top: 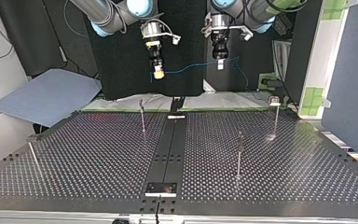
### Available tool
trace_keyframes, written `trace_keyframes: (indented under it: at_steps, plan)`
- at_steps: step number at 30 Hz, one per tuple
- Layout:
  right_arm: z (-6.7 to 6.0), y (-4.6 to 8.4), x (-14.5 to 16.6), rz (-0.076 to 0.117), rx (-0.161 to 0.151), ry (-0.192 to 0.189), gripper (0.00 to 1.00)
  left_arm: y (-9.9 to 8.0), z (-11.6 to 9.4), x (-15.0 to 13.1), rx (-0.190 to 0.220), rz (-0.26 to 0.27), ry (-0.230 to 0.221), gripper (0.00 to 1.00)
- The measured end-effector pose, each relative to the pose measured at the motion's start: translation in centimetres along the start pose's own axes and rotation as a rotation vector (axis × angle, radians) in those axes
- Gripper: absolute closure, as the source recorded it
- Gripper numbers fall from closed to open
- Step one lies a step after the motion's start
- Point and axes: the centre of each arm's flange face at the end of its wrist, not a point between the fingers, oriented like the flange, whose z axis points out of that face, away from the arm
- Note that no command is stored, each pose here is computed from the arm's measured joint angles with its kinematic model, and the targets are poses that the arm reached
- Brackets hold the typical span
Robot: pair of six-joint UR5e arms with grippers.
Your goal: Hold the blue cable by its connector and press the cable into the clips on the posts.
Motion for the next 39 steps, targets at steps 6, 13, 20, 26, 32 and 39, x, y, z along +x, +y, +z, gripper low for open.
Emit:
trace_keyframes:
  at_steps: [6, 13, 20, 26, 32, 39]
  plan:
    - [0.0, 0.0, 0.0, 0.000, 0.000, 0.000, 1.00, 0.0, 0.0, 0.0, 0.000, 0.000, 0.000, 1.00]
    - [0.0, 0.0, 0.0, 0.000, 0.000, 0.000, 1.00, 0.0, 0.0, 0.0, 0.000, 0.000, 0.000, 1.00]
    - [0.0, 0.0, 0.0, 0.000, 0.000, 0.000, 1.00, 0.0, 0.0, 0.0, 0.000, 0.000, 0.000, 1.00]
    - [0.0, 0.0, 0.0, 0.000, 0.000, 0.000, 1.00, 0.0, 0.0, 0.0, -0.001, 0.002, 0.002, 1.00]
    - [0.0, -0.1, 0.0, 0.000, 0.001, 0.001, 1.00, 1.4, 0.0, 1.7, -0.040, 0.061, 0.064, 1.00]
    - [0.0, -0.1, 0.1, 0.000, 0.001, 0.002, 1.00, 2.1, -0.6, 4.0, -0.050, 0.107, 0.130, 1.00]
